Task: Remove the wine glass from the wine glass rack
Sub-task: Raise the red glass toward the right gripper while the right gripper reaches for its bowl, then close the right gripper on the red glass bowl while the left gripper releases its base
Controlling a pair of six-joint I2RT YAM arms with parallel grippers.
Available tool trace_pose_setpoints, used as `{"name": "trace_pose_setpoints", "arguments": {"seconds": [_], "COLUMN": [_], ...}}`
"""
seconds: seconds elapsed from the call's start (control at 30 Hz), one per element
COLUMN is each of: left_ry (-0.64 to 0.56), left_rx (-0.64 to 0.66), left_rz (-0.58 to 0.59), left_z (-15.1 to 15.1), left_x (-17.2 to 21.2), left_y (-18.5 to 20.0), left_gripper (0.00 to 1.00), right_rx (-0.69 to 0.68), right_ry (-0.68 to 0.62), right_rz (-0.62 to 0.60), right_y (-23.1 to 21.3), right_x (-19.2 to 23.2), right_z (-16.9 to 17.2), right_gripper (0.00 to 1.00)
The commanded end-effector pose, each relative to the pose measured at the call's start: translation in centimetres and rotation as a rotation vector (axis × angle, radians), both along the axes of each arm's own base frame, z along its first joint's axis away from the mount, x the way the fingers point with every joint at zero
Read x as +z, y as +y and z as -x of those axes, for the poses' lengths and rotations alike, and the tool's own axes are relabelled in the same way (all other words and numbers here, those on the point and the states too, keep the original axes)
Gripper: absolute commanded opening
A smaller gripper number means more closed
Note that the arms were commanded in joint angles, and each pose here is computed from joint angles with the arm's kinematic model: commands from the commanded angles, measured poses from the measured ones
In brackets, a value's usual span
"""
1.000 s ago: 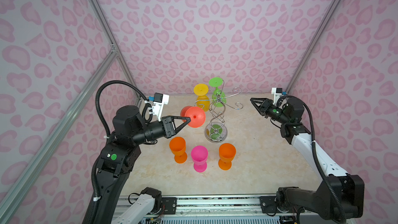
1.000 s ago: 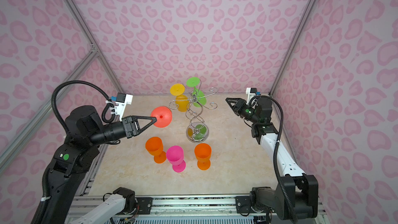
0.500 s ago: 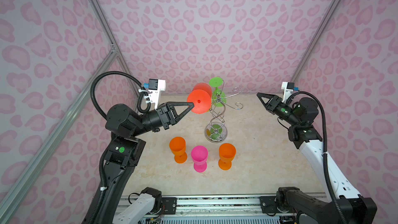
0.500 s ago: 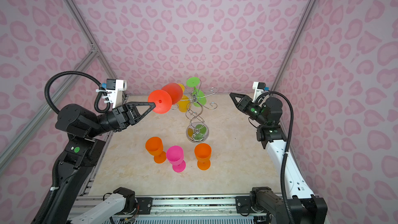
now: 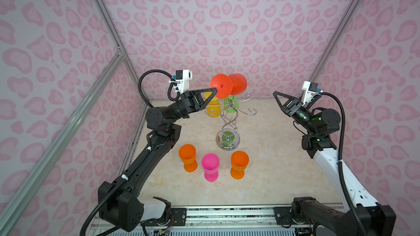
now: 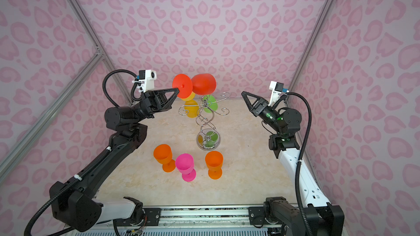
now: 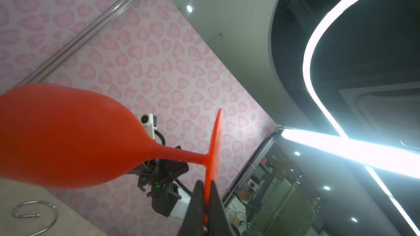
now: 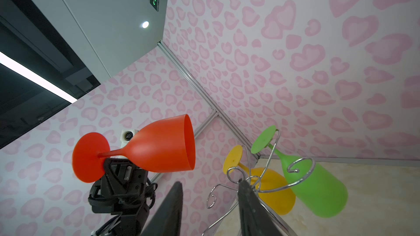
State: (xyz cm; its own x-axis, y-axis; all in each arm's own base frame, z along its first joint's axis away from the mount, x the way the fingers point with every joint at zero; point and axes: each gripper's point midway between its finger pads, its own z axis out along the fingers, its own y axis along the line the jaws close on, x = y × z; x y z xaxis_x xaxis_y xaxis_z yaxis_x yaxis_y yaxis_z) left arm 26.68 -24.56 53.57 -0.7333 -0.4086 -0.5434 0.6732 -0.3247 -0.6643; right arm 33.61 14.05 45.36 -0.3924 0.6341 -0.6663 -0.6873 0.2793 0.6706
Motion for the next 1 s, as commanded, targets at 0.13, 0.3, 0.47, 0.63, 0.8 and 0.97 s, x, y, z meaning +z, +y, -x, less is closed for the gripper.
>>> {"name": "trace_pose_setpoints", "arguments": {"seconds": [0.13, 0.3, 0.47, 0.63, 0.8, 0.97], "left_ry": [0.020, 0.057, 0.077, 0.080, 0.090, 0.090], "left_rx": [-0.206, -0.240, -0.256, -0.277, -0.283, -0.282], "left_rz": [0.192, 0.180, 0.181, 0.179, 0.176, 0.177], "left_z": [0.3, -0.4, -0.7, -0.5, -0.6, -0.5], "left_x": [0.9, -0.2, -0.6, -0.6, -0.9, -0.9], "left_y": [-0.7, -2.5, -3.3, -3.9, -4.2, -4.2], "left_gripper": [0.02, 0.02, 0.02, 0.02, 0.02, 0.02], "right_rx": [0.141, 0.133, 0.125, 0.110, 0.087, 0.038], "right_ry": [-0.167, -0.160, -0.144, -0.117, -0.105, -0.109], "right_rz": [-0.062, -0.009, 0.018, 0.036, 0.055, 0.103], "right_y": [1.9, 3.0, 3.5, 3.5, 3.4, 2.9], "right_x": [3.0, 2.4, 1.8, 1.0, 0.6, 0.5], "right_z": [3.2, 2.9, 2.4, 1.8, 1.5, 1.8], "right_gripper": [0.44, 0.44, 0.45, 0.45, 0.45, 0.48]}}
